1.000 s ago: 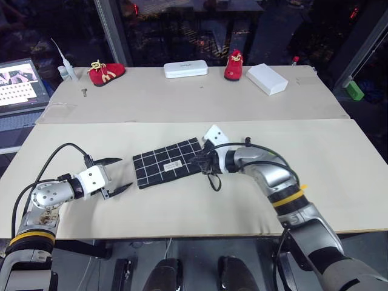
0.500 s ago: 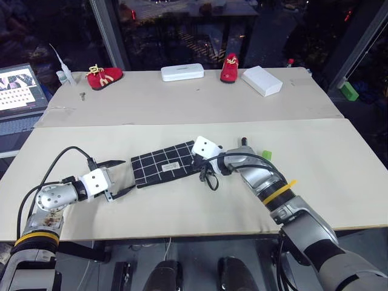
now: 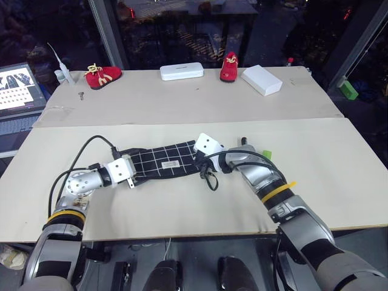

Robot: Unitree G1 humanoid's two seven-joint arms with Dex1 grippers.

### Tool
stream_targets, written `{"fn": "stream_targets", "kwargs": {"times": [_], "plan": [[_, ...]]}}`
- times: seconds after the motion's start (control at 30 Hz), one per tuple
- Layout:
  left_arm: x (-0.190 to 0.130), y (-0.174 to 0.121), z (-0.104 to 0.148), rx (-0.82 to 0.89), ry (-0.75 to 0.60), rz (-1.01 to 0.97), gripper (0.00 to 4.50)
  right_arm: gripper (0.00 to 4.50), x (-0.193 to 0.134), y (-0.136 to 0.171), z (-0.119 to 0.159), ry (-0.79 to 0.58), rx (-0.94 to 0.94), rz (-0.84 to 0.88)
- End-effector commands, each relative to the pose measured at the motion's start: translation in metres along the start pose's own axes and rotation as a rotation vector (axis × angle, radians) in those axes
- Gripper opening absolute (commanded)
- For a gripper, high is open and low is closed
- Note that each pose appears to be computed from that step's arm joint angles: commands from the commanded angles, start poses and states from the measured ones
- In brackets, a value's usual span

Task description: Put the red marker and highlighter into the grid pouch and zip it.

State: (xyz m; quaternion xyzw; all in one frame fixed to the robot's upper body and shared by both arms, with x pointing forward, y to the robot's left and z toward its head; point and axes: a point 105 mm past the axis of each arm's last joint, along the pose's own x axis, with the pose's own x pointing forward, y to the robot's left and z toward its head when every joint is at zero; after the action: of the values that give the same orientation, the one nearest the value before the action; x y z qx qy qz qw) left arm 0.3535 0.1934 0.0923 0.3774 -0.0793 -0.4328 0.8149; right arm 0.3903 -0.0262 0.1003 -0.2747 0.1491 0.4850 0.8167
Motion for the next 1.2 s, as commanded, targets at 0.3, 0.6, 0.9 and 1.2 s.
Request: {"fn": "stream_targets", "kwargs": {"times": [0.3,0.6,0.9,1.2], "plan": [[0.007,-0.008,0.018,0.044,-0.079,-0.077,4.5,0.07,-0.001,-0.008,-0.01,0.039,0.036,-0.035],[0.006,-0.01,0.024,0.064,-0.103,-0.081,4.23,0.02,0.0,-0.01,-0.009,0.037,0.037,-0.038],[0.009,-0.021,0.025,0.039,-0.111,-0.11,1.05,0.0,-0.002,-0.015,-0.01,0.04,0.036,-0.05],[0.014,-0.022,0.029,-0.021,-0.119,-0.112,0.11,0.0,-0.003,-0.017,-0.006,0.02,0.039,-0.059]]}}
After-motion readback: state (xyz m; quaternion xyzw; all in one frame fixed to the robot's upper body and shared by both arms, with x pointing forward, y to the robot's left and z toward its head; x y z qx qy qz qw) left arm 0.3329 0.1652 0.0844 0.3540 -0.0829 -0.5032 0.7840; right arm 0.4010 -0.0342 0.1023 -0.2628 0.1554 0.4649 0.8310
